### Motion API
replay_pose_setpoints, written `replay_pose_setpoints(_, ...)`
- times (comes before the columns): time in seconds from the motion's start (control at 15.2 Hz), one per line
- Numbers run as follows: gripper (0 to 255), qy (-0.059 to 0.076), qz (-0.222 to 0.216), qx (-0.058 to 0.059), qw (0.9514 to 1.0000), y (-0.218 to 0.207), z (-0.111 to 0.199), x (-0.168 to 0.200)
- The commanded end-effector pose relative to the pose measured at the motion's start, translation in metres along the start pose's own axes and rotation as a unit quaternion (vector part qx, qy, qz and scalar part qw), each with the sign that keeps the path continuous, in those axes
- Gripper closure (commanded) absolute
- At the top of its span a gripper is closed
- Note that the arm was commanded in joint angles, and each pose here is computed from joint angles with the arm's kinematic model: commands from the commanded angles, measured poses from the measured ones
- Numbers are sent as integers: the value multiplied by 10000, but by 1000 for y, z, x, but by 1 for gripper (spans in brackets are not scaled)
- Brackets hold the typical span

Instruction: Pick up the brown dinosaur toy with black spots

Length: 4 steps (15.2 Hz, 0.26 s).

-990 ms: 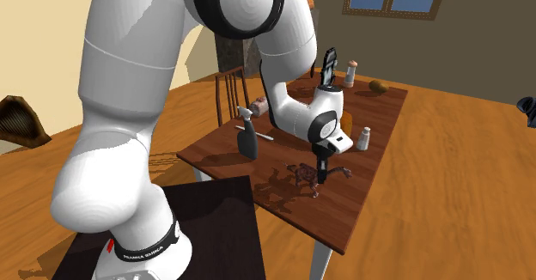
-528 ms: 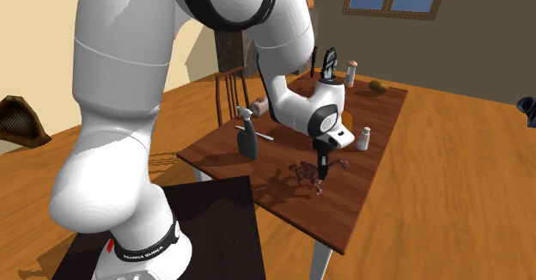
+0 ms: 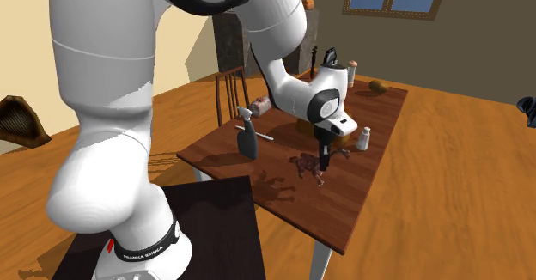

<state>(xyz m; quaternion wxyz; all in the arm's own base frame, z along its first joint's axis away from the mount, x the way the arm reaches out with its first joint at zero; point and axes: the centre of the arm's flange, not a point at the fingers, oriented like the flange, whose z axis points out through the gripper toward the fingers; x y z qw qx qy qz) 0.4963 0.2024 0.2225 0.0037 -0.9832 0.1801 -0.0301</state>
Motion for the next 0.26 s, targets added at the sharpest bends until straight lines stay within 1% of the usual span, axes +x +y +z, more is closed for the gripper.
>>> replay_pose_setpoints(0.0,255,0,0,0,10000,-1,-10,1)
replay_pose_setpoints(0.07,255,0,0,0,10000,-1,-16,1)
replay_pose_setpoints(0.2,255,0,0,0,10000,-1,-16,1)
